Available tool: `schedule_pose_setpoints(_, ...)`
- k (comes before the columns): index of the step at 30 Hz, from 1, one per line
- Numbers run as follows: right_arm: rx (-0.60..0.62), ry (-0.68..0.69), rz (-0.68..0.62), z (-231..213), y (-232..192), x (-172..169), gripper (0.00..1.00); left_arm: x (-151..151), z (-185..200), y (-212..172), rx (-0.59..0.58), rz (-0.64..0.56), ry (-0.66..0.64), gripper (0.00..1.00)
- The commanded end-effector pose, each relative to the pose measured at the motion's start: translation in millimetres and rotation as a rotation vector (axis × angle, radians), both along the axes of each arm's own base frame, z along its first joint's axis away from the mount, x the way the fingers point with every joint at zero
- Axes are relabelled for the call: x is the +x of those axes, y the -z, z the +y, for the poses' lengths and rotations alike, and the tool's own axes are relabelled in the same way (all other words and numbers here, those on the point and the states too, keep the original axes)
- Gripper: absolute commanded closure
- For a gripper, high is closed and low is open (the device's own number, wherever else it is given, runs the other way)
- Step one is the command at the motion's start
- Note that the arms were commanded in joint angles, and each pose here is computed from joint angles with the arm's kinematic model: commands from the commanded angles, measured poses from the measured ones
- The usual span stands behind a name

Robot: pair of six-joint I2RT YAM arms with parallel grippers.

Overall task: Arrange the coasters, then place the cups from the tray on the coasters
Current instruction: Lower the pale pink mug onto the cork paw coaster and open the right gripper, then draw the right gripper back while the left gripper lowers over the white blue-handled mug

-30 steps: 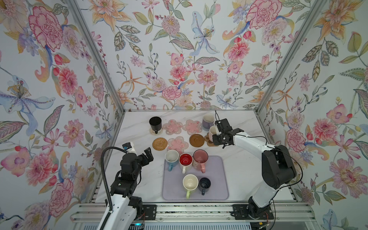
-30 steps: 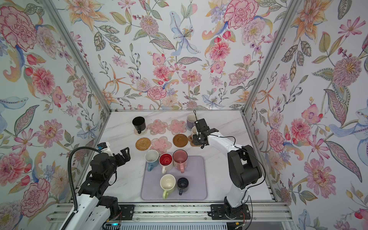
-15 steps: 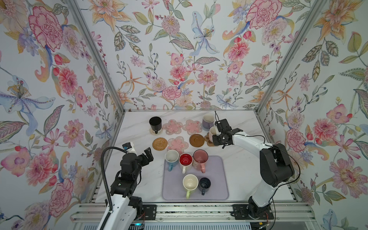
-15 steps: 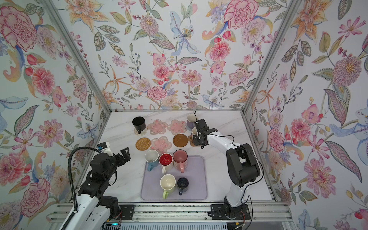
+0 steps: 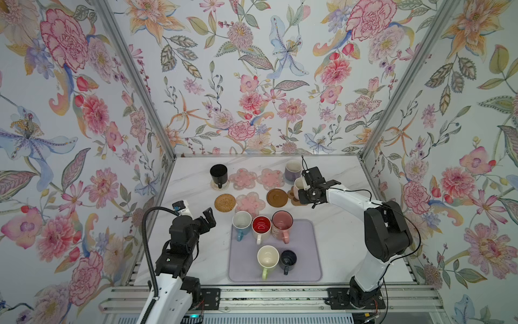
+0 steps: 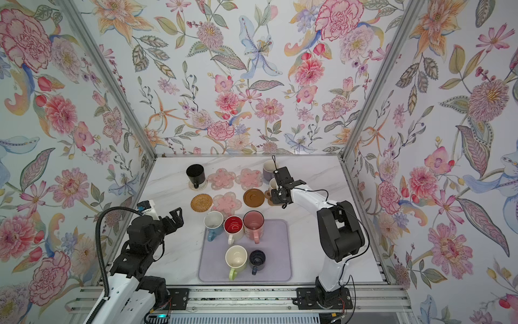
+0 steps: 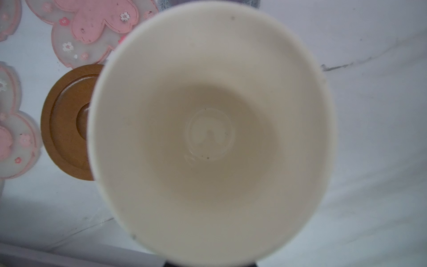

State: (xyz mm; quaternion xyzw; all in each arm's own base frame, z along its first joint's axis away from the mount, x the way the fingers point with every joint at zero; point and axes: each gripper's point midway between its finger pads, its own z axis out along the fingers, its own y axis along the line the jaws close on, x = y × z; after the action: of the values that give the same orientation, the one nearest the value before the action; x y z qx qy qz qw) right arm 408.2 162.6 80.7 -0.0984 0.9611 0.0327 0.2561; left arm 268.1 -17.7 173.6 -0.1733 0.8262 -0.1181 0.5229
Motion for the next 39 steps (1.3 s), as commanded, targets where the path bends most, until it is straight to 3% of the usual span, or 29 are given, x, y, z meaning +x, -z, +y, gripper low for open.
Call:
schedule_pose_setpoints(1, 0.037, -0.005, -0.067, 7, -17, 16, 0.84, -2, 5, 3, 0.009, 0.013, -0.02, 0.01)
schedule_pose_setpoints(13, 0.127, 0.032, -0.172, 3, -66, 9, 0.34, -4, 5, 4, 0.006, 0.018, -0.021, 0.01)
schedule_pose_setpoints(17, 0.169, 0.067, -0.233, -10, -84, -11, 0.12, -6, 4, 6, -0.001, 0.018, -0.018, 0.01)
schedule_pose_setpoints(20, 0.198, 0.094, -0.285, -24, -90, -34, 0.01, -6, 3, 4, -0.007, 0.013, -0.015, 0.01)
schedule_pose_setpoints(28, 0.249, 0.18, -0.38, -57, -94, -80, 0.01, -6, -4, 11, -0.04, 0.03, 0.014, 0.01)
schedule_pose_setpoints(39, 0.246, 0.244, -0.415, -72, -118, -77, 0.01, -11, -45, 10, -0.2, 0.078, 0.199, 0.01)
